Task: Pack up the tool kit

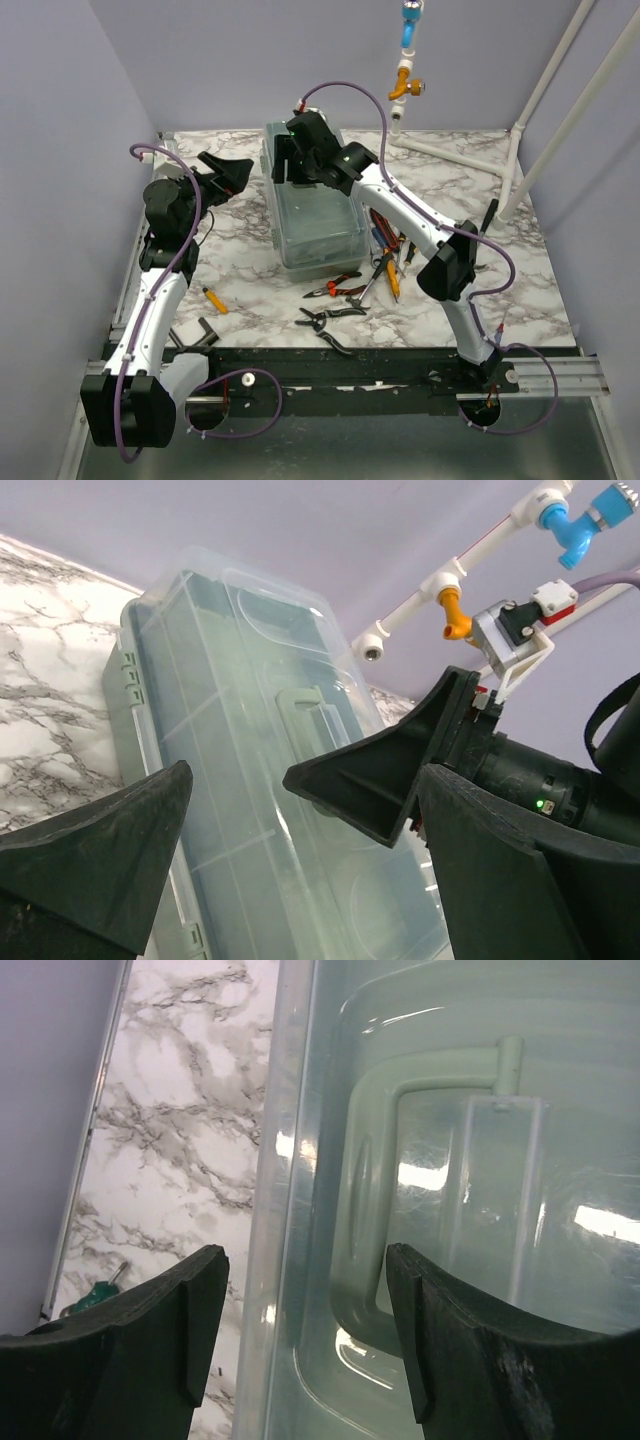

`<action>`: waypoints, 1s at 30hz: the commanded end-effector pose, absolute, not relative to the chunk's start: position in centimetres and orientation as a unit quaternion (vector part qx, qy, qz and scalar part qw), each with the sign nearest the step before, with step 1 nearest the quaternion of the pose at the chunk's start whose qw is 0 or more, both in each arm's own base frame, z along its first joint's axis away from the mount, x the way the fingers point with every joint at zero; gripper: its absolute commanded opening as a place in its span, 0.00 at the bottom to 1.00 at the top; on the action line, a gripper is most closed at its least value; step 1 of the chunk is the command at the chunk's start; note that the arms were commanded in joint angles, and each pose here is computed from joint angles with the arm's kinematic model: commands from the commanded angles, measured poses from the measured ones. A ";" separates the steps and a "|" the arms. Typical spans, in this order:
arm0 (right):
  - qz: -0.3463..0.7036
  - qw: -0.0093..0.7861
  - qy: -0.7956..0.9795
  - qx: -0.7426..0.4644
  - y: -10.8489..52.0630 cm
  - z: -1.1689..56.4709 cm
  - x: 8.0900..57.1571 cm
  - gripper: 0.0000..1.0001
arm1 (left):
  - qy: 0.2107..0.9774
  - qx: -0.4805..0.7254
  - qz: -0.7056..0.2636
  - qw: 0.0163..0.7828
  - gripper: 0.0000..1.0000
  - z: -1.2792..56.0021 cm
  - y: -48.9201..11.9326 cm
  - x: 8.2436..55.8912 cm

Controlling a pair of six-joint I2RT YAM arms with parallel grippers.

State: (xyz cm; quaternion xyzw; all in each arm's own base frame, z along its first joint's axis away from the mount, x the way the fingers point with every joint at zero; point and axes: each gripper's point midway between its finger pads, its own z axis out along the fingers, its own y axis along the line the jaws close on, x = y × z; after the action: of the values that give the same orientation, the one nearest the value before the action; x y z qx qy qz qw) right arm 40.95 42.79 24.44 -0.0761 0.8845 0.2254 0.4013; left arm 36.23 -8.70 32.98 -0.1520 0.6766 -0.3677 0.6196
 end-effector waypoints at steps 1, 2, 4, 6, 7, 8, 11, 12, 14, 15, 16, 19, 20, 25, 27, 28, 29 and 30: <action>0.246 0.344 0.903 -0.082 44.6 21.1 39.6 0.72 | 0.680 -0.131 -0.366 0.621 0.98 33.2 -9.0 36.6; 0.248 0.340 0.903 -0.084 44.8 21.0 39.6 0.72 | 0.681 -0.131 -0.363 0.623 0.99 33.3 -8.9 36.7; 0.263 0.329 0.903 -0.089 45.4 20.9 39.3 0.72 | 0.684 -0.131 -0.354 0.624 0.98 33.4 -8.7 36.9; 0.298 0.306 0.899 -0.096 46.3 21.0 38.6 0.72 | 0.688 -0.129 -0.352 0.622 0.99 33.6 -8.7 37.1; 0.320 0.295 0.895 -0.096 46.7 21.3 38.4 0.72 | 0.689 -0.128 -0.352 0.621 0.98 33.7 -8.8 37.2; 0.347 0.280 0.890 -0.096 47.1 21.5 38.2 0.72 | 0.689 -0.126 -0.355 0.618 0.99 33.9 -8.9 37.3; 0.425 0.244 0.867 -0.092 47.9 23.1 37.4 0.72 | 0.693 -0.117 -0.371 0.607 0.99 34.1 -9.6 37.6; 0.446 0.243 0.856 -0.091 48.0 24.0 37.4 0.72 | 0.694 -0.113 -0.377 0.603 0.99 34.3 -9.9 37.8; 0.477 0.229 0.844 -0.090 48.2 24.6 37.1 0.72 | 0.696 -0.110 -0.386 0.595 0.99 34.2 -10.3 38.1; 0.488 0.221 0.840 -0.090 48.3 24.9 37.0 0.72 | 0.696 -0.106 -0.390 0.594 0.99 34.2 -10.6 38.2; 0.497 0.217 0.835 -0.092 48.2 25.2 37.1 0.72 | 0.697 -0.105 -0.394 0.590 0.98 34.1 -10.8 38.4; 0.530 0.199 0.820 -0.089 47.9 25.8 37.2 0.72 | 0.700 -0.101 -0.410 0.575 0.99 34.0 -11.4 39.0; 0.538 0.191 0.816 -0.086 47.8 25.7 37.2 0.71 | 0.702 -0.101 -0.416 0.569 0.99 33.8 -11.7 39.2; 0.558 0.176 0.807 -0.086 47.6 25.5 37.1 0.71 | 0.715 -0.099 -0.467 0.511 0.95 32.8 -13.6 40.8; 0.559 0.174 0.806 -0.087 47.7 25.5 37.1 0.71 | 0.720 -0.106 -0.474 0.495 0.93 32.3 -13.8 41.3; 0.560 0.175 0.805 -0.086 47.7 25.5 37.1 0.71 | 0.720 -0.109 -0.478 0.491 0.91 32.2 -13.9 41.4; 0.560 0.175 0.805 -0.086 47.7 25.5 37.1 0.71 | 0.720 -0.115 -0.484 0.484 0.88 31.9 -14.0 41.7; 0.560 0.175 0.805 -0.087 47.6 25.6 37.1 0.71 | 0.719 -0.115 -0.491 0.478 0.84 31.9 -14.2 41.8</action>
State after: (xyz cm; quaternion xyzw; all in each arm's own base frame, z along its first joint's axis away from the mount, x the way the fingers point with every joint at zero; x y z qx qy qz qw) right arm 39.64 46.57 27.98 -0.0659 0.7976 0.5511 0.2361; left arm 41.85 -12.76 31.24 -0.1226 0.7243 -0.4472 0.5103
